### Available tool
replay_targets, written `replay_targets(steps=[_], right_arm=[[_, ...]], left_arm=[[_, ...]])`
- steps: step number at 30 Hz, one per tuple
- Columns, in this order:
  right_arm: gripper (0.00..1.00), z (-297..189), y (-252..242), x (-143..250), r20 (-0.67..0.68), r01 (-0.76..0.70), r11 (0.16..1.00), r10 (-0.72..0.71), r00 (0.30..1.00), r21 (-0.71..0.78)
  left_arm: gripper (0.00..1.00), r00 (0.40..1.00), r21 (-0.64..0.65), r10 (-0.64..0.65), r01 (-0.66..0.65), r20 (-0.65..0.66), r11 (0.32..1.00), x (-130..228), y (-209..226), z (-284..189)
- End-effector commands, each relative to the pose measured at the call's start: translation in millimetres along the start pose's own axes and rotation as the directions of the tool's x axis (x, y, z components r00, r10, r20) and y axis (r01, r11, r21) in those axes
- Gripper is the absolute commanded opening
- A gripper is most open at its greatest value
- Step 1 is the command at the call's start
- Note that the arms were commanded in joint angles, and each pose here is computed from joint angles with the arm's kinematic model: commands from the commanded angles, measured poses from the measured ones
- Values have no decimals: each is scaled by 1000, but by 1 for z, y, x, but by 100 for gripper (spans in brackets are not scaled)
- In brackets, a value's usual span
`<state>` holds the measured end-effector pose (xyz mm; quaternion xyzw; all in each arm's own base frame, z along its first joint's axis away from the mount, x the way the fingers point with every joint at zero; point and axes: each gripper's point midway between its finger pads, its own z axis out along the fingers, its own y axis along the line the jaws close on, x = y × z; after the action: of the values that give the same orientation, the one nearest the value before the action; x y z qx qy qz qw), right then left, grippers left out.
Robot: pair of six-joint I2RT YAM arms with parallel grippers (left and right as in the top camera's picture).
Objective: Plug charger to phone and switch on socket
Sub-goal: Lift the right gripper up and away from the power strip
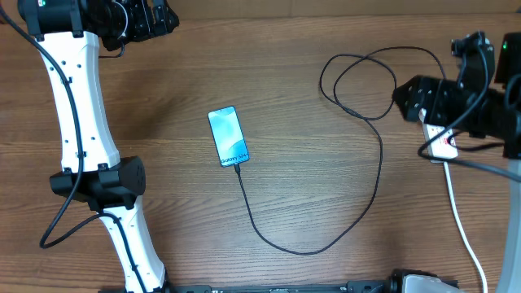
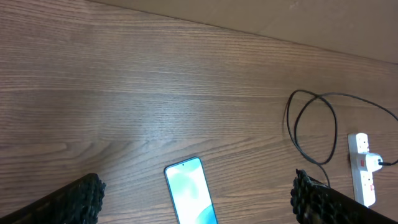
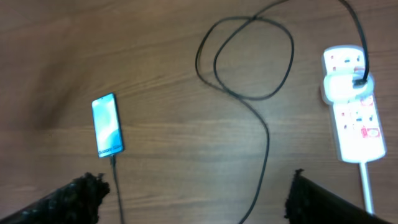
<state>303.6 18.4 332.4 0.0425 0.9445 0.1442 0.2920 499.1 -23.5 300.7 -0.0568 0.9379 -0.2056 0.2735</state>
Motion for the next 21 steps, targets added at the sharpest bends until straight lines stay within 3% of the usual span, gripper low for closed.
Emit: replay_targets(steps=[1, 21], right_arm=[[100, -7, 4, 0, 10, -10, 1000, 10, 1000, -6], [100, -2, -3, -9, 45, 0, 1000, -1, 999, 27]], left_arm=[[100, 1000, -3, 16, -16, 10, 1000, -1, -3, -5], [100, 1000, -3, 16, -16, 10, 1000, -1, -3, -5]])
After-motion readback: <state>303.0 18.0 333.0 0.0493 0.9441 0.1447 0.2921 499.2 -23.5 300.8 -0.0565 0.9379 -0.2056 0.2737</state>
